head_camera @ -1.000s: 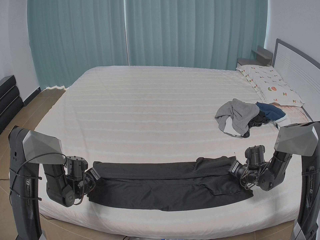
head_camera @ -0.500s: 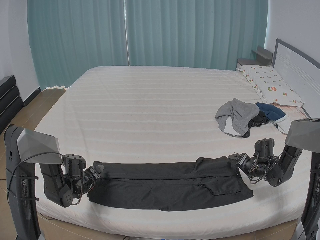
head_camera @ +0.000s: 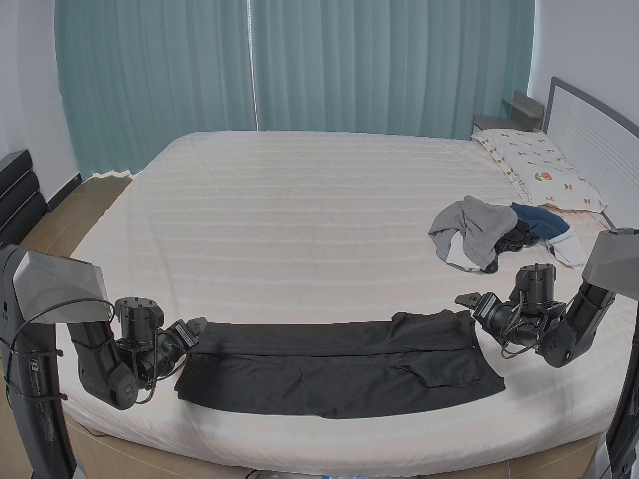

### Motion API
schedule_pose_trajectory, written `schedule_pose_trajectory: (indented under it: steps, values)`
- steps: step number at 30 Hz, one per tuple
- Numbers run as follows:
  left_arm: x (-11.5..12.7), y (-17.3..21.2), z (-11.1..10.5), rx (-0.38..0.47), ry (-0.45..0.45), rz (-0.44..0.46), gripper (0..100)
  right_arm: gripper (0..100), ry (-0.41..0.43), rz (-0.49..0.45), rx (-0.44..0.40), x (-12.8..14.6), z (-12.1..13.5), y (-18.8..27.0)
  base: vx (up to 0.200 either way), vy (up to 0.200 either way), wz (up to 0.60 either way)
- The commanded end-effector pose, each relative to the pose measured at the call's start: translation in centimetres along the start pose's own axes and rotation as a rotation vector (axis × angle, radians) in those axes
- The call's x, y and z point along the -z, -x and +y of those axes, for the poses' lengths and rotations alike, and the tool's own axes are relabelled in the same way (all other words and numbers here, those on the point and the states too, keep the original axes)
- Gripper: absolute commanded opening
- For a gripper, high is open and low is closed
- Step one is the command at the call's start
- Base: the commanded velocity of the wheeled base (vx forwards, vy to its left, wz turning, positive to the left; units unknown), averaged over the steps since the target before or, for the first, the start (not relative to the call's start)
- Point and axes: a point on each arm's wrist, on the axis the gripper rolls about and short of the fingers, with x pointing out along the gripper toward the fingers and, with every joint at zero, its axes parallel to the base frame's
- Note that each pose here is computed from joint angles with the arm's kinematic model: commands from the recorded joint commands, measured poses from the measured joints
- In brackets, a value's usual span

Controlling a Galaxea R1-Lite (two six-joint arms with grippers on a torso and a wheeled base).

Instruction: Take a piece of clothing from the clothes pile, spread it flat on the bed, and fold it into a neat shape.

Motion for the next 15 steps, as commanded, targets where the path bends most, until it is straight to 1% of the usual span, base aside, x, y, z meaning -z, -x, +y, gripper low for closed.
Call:
schedule_pose_trajectory:
  steps: [1,4,7,8,10,13,14,15]
  values:
    - [-0.2,0.0,-0.3,0.012,0.001,-0.006,100,100,-0.040,0.043,0.015,1.5,-0.3,1.5,0.000,0.000,0.00]
    - [0.5,0.5,0.1,-0.006,0.018,0.023,100,100,-0.120,0.080,0.013,2.3,-0.5,2.7,0.000,0.000,0.00]
    - [1.1,1.3,0.6,-0.029,0.119,0.052,100,100,-0.163,0.127,0.004,3.1,-0.7,2.7,0.000,0.000,0.00]
    - [1.4,1.4,0.8,-0.037,0.160,0.064,100,100,-0.161,0.151,0.008,3.8,-0.7,2.6,0.000,0.000,0.00]
    - [1.8,1.5,1.0,-0.039,0.209,0.091,100,100,-0.146,0.183,0.020,5.0,-0.6,2.3,0.000,0.000,0.00]
    - [2.1,1.7,1.2,-0.033,0.210,0.121,100,100,-0.132,0.201,0.004,5.8,-0.2,1.9,0.000,0.000,0.00]
    - [2.1,1.7,1.2,-0.033,0.210,0.121,100,100,-0.132,0.201,0.004,5.8,-0.2,1.9,0.000,0.000,0.00]
    - [2.1,1.8,1.2,-0.028,0.213,0.128,100,100,-0.134,0.220,0.018,6.6,-0.3,1.3,0.000,0.000,0.00]
